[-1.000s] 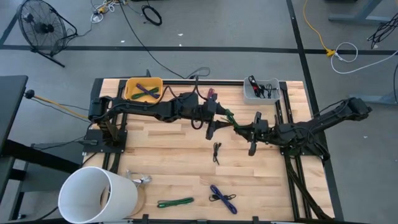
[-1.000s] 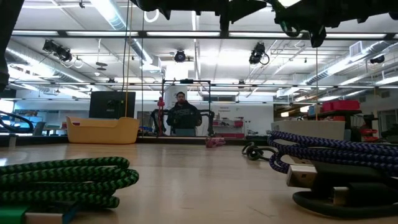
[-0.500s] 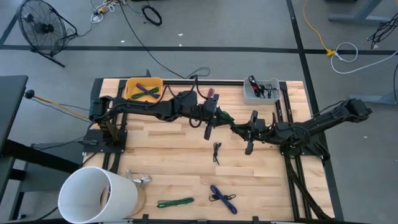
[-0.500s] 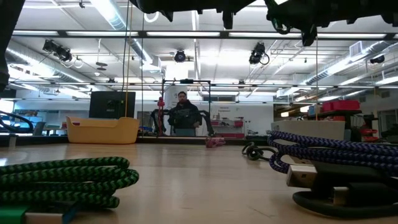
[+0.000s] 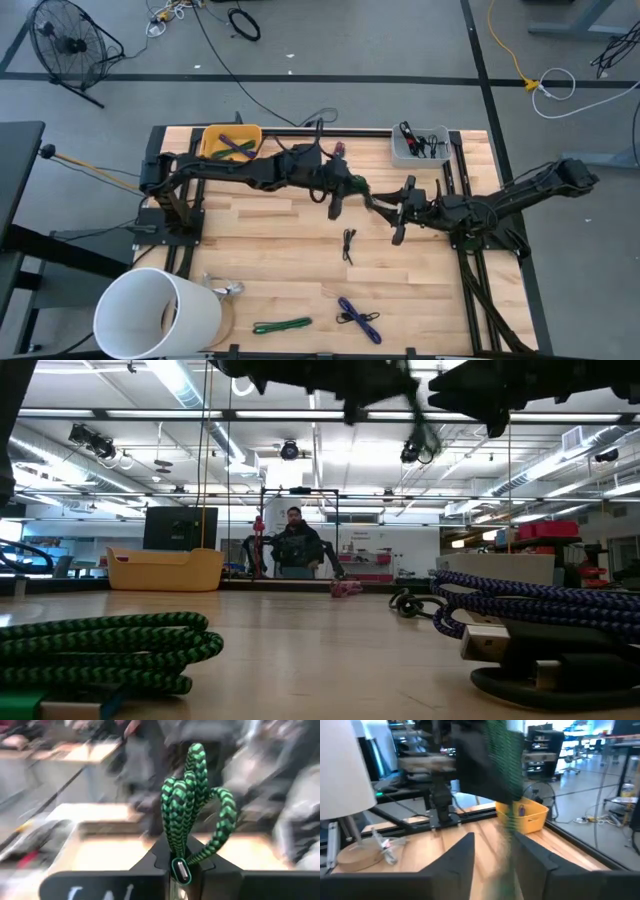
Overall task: Pick & Place USB Port
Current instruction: Put the green charger cable into the yellow bin
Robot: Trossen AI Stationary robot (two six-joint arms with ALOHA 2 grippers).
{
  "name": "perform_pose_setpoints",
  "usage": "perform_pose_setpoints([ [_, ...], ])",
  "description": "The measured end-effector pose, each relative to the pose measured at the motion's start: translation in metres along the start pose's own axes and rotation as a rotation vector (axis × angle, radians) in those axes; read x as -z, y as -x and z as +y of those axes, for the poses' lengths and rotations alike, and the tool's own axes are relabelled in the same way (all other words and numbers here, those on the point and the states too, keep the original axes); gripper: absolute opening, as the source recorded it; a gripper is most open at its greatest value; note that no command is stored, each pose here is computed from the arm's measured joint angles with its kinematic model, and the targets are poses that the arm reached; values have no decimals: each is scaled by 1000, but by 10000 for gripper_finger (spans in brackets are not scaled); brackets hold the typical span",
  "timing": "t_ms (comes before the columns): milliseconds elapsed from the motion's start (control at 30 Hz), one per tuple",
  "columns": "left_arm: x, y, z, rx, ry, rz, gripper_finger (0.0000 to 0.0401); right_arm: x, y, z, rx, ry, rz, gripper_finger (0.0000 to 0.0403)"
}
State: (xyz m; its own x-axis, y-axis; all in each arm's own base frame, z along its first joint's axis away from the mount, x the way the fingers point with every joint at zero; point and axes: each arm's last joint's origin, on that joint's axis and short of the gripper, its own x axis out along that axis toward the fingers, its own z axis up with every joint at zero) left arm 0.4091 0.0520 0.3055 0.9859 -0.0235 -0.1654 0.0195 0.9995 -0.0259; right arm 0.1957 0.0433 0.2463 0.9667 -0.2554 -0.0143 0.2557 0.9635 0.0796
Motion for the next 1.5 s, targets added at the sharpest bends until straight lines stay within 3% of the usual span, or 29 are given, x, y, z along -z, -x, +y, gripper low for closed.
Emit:
perform_pose_setpoints([
  [167,15,10,25,-272,-65,206,19,2,0,-1,38,11,16,155],
  [467,41,32,59,-783,-270,593,19,2,0,-1,43,14,21,160],
  [733,76,44,87,-1099,-405,928,19,2,0,-1,42,11,20,160],
  [1000,112,50,112,-1185,-402,1135,19,3,0,-1,43,12,22,160],
  [1233,112,67,121,-1281,-323,1162,19,4,0,-1,44,19,31,160],
  [1500,114,73,115,-1260,-341,1239,19,5,0,-2,63,21,43,160],
])
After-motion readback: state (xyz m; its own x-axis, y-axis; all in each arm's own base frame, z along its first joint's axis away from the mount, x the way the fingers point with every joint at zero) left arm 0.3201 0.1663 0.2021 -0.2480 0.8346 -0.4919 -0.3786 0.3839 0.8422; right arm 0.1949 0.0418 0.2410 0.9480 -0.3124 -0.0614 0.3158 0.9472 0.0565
